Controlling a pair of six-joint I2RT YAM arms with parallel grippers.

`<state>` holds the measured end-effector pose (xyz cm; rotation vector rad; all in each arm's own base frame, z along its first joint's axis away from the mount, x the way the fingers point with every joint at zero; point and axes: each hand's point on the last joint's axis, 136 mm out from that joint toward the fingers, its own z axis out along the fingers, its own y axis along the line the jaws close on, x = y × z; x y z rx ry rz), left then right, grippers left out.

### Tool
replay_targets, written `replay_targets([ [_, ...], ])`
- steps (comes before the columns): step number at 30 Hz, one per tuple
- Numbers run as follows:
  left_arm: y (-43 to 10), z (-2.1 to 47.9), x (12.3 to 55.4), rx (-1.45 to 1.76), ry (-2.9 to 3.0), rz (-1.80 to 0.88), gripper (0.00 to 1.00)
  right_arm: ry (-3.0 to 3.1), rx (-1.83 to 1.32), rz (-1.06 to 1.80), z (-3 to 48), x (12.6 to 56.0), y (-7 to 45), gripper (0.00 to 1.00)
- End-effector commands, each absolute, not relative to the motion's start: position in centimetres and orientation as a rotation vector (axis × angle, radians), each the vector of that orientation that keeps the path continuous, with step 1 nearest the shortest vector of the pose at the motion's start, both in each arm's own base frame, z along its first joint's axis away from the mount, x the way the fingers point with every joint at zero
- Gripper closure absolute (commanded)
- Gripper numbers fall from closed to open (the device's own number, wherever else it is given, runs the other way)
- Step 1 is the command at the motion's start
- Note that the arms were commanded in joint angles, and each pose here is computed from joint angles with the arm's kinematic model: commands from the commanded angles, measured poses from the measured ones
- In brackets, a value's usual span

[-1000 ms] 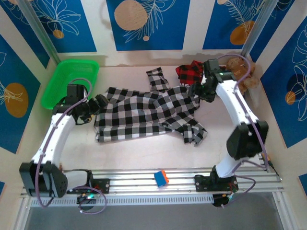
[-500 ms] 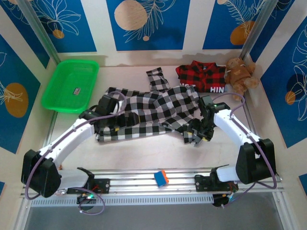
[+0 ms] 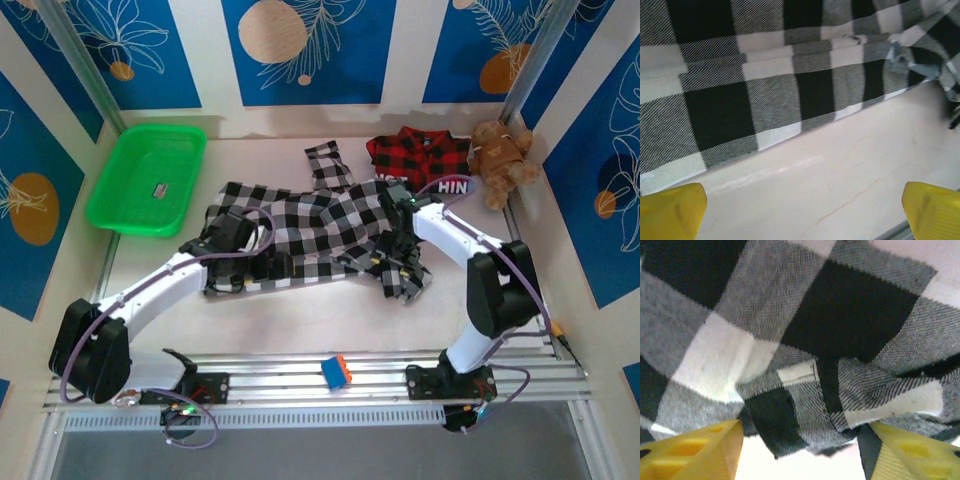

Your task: Fold and stack the long sleeve shirts

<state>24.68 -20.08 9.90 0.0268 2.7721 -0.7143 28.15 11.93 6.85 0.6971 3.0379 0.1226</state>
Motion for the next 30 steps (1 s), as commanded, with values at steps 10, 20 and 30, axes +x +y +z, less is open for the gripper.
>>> replay_targets([
  [10,-14.9,3.1,23.4,-0.32,2.93,-0.515,0.0,3.047,0.699,-0.034,6.5,28.0,11.3,0.79],
  [20,-14.8,2.6,23.0,-0.302,2.946,-0.516,0.0,2.918,0.524,0.059,14.4,27.8,12.1,0.98],
  [30,-15.1,2.0,23.0,-0.337,2.954,-0.547,0.0,2.757,0.399,0.256,20.2,31.4,14.3,0.99],
])
